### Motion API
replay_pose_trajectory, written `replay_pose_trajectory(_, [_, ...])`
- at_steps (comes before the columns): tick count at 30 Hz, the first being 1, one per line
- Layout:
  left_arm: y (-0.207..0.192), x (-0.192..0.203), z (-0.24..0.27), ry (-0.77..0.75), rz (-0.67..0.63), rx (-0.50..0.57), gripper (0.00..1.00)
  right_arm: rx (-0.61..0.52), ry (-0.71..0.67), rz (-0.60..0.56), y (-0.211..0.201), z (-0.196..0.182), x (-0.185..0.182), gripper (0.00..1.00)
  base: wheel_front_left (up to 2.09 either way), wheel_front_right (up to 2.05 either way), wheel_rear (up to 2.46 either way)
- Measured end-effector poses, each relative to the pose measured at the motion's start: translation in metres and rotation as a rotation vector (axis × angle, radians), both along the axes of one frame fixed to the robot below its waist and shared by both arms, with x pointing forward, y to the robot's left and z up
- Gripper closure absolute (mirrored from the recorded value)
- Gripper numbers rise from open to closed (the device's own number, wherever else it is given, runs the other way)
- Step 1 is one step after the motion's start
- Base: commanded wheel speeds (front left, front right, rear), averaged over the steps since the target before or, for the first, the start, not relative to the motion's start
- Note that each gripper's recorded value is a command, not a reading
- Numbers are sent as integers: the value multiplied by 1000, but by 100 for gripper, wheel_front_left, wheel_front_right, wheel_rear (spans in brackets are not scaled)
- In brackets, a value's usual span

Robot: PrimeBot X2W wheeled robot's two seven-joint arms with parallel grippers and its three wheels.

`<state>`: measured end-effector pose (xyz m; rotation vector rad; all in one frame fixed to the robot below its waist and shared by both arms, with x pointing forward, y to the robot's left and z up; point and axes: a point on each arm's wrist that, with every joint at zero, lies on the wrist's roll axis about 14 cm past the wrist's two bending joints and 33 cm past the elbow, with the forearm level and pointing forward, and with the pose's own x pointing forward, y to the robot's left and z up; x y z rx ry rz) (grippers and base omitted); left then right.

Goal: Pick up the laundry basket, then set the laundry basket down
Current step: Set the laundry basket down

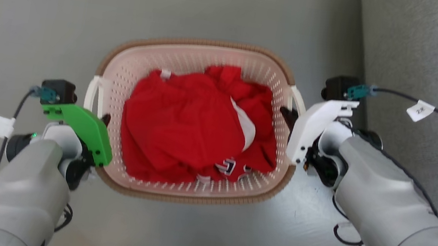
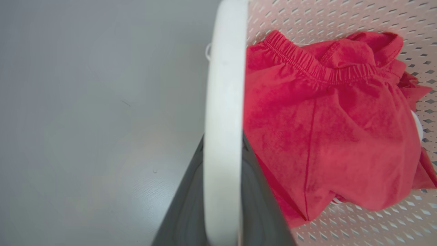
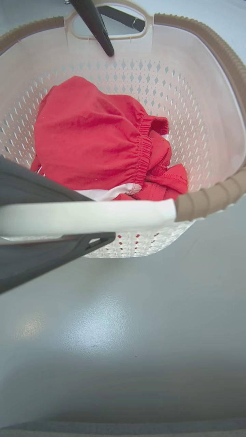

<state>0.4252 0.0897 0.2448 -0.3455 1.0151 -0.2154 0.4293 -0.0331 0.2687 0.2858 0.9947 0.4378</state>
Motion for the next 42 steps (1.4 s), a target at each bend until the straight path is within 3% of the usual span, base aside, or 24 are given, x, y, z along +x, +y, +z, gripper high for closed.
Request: replay_pose_trajectory(42, [16, 47, -98, 20, 52, 21, 100, 39, 36, -40, 16, -103, 52, 100, 0, 0, 0])
